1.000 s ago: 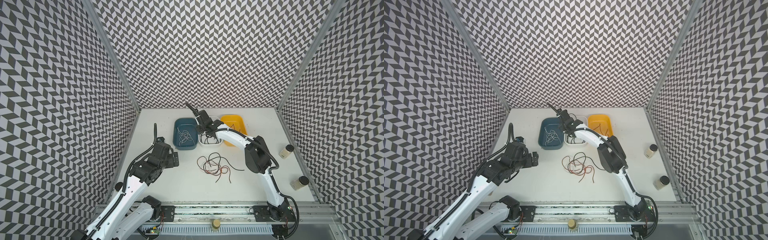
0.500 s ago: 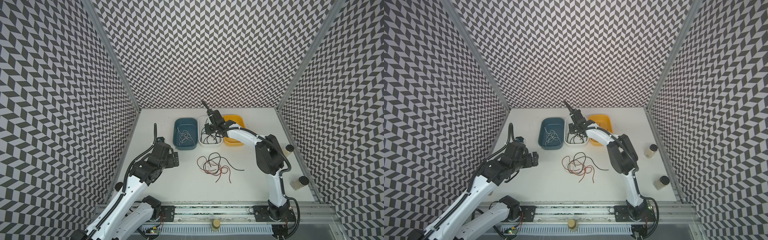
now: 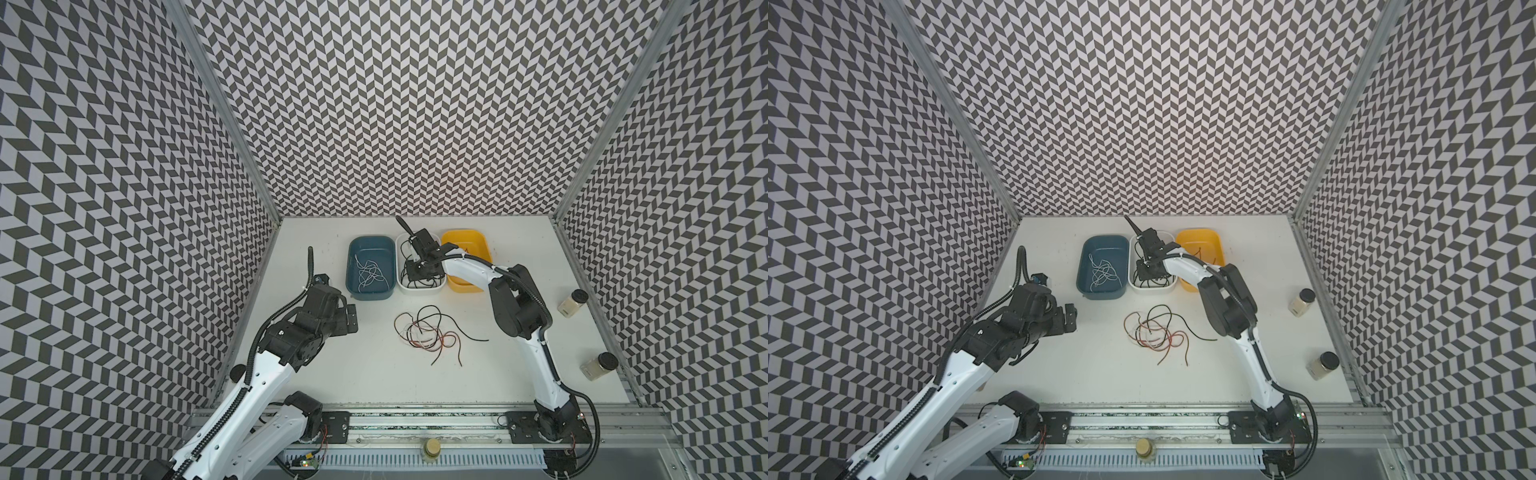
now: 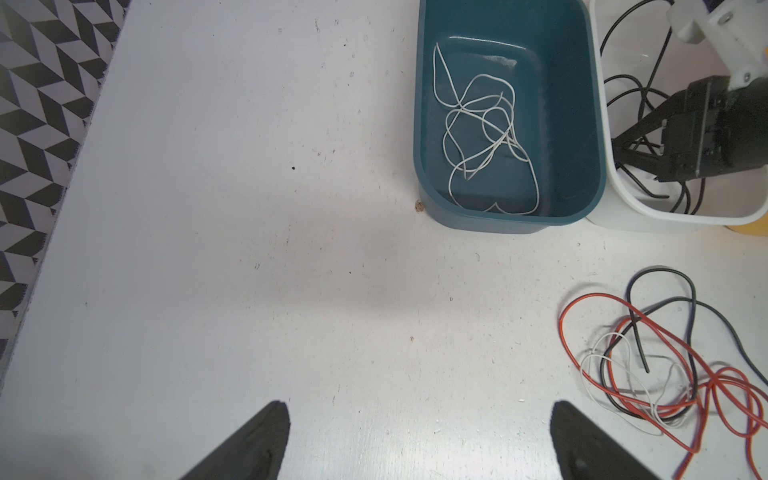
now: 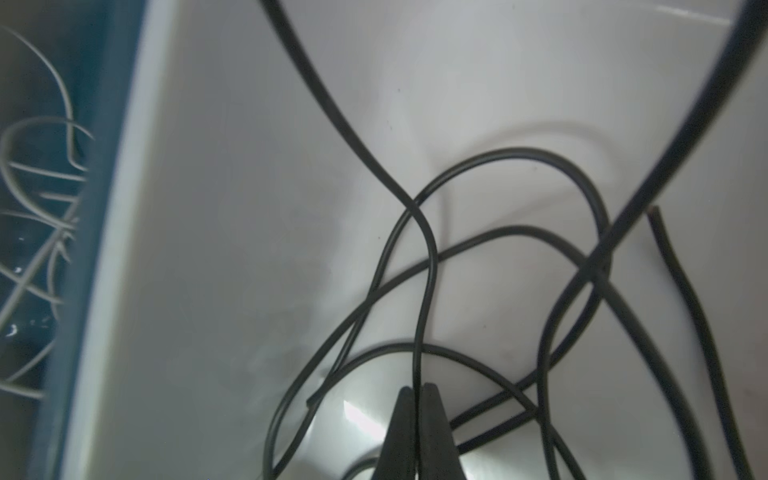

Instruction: Untangle the cables

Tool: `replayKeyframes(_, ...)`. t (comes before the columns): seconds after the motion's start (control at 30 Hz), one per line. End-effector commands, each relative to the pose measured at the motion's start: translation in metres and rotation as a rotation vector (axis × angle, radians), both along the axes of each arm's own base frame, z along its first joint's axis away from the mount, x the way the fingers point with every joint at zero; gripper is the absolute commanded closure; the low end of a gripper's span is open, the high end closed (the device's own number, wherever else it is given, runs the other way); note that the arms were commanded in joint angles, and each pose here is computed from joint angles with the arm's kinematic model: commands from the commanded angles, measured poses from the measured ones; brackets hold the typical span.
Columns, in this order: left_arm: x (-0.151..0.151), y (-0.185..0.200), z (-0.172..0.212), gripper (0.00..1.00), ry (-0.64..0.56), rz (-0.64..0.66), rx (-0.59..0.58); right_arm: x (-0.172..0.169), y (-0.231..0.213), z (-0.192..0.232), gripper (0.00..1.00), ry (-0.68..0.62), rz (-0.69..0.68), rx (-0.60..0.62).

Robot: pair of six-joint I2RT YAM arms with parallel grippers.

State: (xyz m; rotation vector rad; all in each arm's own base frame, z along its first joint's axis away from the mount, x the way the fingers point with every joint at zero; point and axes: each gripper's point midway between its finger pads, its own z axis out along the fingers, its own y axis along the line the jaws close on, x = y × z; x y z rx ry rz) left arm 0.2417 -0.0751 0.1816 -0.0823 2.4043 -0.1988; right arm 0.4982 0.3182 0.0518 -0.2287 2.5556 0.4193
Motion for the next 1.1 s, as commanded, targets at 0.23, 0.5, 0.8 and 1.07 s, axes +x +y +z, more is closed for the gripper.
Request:
replayKeyframes(0.23, 0.000, 0.004, 0.000, 0.00, -0.003, 0.006, 0.015, -0.007, -0.017, 0.079, 0.79, -0.123, -0.006, -0.002)
replayKeyframes(0.5, 0.000, 0.004, -0.001, 0.00, -0.002, 0.007, 0.019, -0.028, -0.030, 0.133, 0.65, -0.185, -0.006, 0.029)
replayKeyframes(0.8, -0.011, 0.008, 0.016, 0.00, -0.048, 0.043, 0.035, -0.125, -0.056, 0.170, 0.53, -0.211, 0.018, 0.130)
replayKeyframes(1.07, -0.033, 0.028, 0.038, 0.00, -0.117, 0.095, 0.037, -0.211, -0.063, 0.153, 0.51, -0.246, 0.111, 0.170)
